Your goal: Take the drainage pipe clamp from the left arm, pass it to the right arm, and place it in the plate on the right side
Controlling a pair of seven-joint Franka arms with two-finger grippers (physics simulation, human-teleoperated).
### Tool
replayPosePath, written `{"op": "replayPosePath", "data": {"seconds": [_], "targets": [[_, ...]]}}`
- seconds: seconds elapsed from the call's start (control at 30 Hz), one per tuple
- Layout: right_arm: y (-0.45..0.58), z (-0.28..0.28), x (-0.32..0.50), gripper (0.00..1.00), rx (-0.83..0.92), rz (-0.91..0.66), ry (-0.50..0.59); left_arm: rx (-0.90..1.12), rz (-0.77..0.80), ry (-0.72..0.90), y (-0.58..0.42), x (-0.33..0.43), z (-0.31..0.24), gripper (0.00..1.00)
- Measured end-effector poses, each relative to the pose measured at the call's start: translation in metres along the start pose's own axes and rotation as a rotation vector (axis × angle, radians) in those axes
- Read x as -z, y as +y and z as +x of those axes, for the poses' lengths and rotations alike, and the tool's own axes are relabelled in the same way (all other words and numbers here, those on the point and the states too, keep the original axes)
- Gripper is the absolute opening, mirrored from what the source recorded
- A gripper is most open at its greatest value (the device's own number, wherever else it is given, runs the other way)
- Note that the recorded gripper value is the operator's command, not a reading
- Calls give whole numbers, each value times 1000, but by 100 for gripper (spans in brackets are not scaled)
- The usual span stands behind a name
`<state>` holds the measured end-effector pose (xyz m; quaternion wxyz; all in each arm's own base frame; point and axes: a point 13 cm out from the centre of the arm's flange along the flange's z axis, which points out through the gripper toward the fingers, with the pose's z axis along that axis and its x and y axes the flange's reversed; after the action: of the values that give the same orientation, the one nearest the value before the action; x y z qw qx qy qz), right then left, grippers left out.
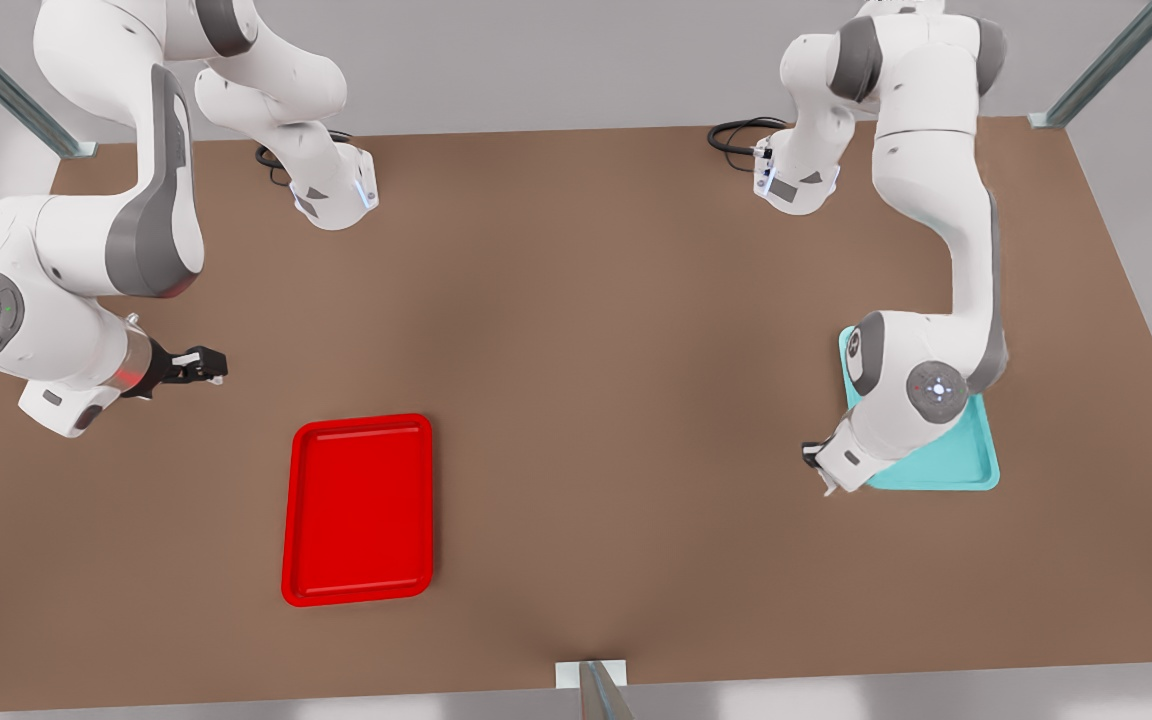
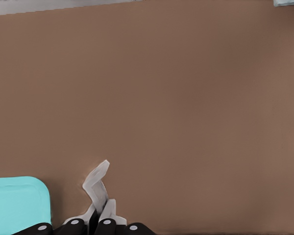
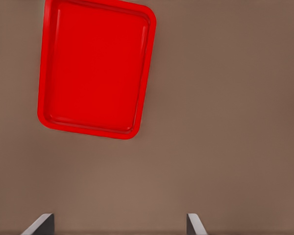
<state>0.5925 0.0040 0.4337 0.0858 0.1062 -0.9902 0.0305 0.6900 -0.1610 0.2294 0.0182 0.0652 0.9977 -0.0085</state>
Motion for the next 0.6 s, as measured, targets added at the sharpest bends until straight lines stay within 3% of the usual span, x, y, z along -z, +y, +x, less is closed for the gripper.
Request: {"op": "replayPosePath", "data": {"seconds": [0.2, 0.47, 0.6], "targets": [[1, 0, 0, 100, 2, 0, 1, 91, 26, 75, -163, -13, -5, 21], [14, -4, -6, 100, 23, -6, 10, 530, 113, 188, -254, -27, 15, 21], [91, -34, -31, 100, 132, -73, 23, 788, 146, 190, -263, -29, 5, 21]]}}
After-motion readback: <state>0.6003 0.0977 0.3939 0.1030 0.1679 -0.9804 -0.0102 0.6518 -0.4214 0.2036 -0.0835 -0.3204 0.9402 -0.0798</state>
